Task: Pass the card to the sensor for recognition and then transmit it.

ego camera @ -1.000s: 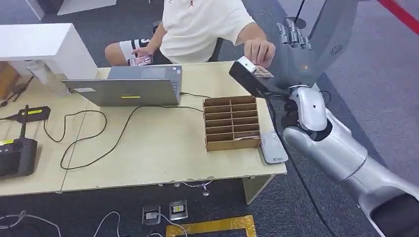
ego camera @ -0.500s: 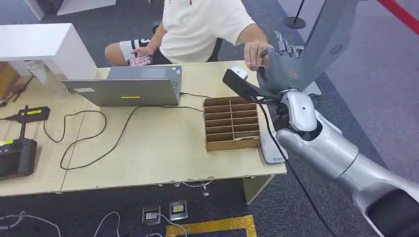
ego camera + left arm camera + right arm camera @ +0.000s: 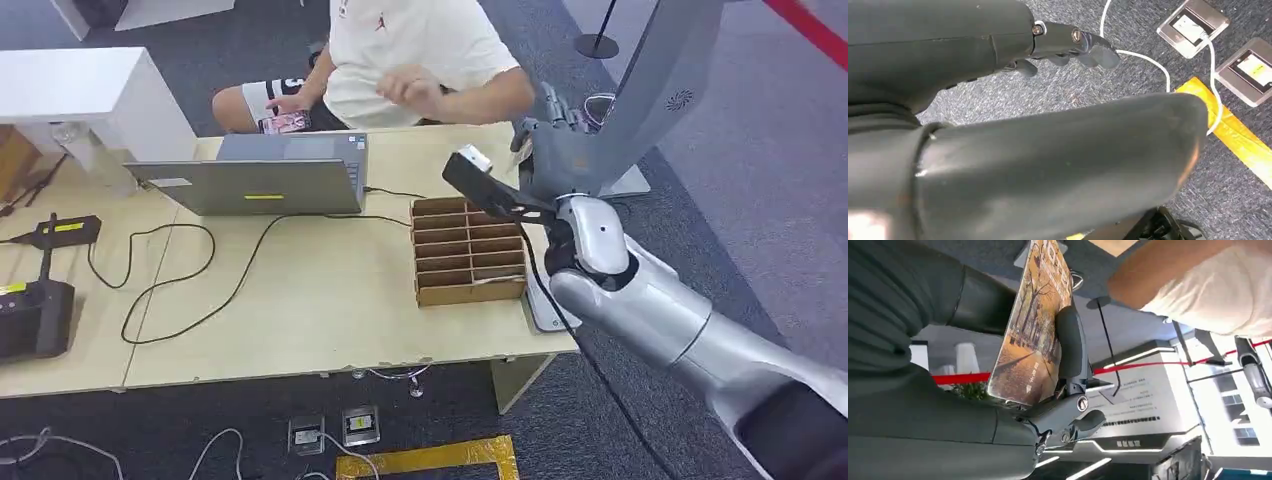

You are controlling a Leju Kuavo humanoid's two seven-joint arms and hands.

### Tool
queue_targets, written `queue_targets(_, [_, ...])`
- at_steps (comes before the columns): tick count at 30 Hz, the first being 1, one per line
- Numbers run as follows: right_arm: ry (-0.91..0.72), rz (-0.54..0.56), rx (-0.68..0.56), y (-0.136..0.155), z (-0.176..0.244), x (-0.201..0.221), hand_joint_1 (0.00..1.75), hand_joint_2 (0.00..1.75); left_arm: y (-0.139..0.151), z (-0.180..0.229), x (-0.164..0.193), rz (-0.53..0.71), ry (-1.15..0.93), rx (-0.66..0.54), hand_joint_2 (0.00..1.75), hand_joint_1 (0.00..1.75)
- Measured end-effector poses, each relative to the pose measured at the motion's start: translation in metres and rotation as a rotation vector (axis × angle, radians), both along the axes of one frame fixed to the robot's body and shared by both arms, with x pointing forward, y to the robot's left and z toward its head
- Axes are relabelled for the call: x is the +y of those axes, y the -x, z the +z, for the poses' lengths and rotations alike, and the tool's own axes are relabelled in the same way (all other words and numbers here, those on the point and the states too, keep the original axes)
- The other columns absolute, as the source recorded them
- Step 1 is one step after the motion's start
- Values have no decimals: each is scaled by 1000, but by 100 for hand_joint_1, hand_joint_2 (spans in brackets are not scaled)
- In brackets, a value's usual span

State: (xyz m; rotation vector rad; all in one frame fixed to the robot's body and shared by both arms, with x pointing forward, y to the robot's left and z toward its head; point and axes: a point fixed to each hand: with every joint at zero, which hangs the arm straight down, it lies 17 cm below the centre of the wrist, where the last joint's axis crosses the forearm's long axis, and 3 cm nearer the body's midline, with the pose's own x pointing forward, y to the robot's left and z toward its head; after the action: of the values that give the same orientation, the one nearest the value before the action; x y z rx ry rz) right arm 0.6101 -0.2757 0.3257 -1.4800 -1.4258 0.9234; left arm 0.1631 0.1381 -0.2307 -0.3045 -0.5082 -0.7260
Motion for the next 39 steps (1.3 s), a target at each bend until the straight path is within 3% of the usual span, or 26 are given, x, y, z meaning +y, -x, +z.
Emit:
queue_targets(8, [-89, -22, 83, 13, -60, -19, 175, 175, -1, 0, 1, -1, -6, 4, 0, 0])
queue_targets(16, [-301, -155, 148, 54, -143, -87, 175, 175, 18, -5, 0, 2, -4, 33, 0, 0])
queue_targets(24, [-354, -271, 211, 85, -190, -138, 175, 175, 23, -7, 1, 1, -11, 45, 0, 0])
queue_targets(39, [-304, -281, 366, 108, -242, -132, 175, 175, 12, -6, 5, -5, -36, 45, 0, 0])
